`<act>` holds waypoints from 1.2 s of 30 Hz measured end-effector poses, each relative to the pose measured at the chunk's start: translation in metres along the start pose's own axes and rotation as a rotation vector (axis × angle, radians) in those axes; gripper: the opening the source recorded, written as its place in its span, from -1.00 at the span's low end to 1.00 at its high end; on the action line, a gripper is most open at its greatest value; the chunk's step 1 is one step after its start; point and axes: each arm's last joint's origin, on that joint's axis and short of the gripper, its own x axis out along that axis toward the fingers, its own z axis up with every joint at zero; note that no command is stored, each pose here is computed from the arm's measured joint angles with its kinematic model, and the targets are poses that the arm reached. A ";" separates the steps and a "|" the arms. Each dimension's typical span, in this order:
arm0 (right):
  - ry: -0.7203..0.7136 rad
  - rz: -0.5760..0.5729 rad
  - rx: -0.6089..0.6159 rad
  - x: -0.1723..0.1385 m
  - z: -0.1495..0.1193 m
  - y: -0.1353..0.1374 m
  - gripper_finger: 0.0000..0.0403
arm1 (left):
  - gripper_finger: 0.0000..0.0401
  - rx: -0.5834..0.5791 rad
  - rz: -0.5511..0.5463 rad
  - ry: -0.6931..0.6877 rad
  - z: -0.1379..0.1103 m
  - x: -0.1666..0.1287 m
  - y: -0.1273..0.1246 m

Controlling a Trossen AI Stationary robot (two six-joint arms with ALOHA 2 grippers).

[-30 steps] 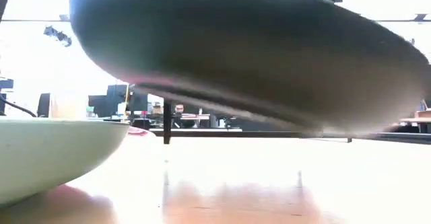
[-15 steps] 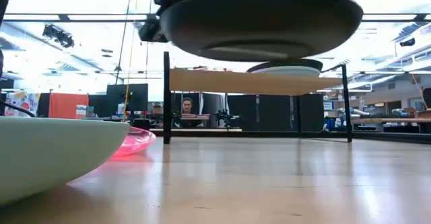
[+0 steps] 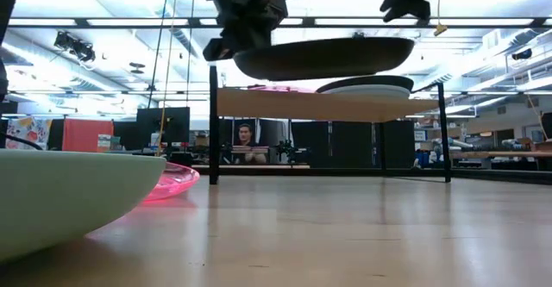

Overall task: Place and stack plates onto a shelf
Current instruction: Stack the large black plate on top of the large black plate on the shelf

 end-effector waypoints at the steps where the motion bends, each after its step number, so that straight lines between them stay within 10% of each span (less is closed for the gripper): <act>1: 0.005 0.013 -0.004 0.001 0.000 0.003 -0.24 | -0.92 0.005 0.002 -0.003 0.002 0.000 0.002; 36: 0.138 0.181 -0.114 0.102 -0.072 0.091 -0.24 | -0.92 0.035 -0.014 -0.041 0.010 0.000 0.006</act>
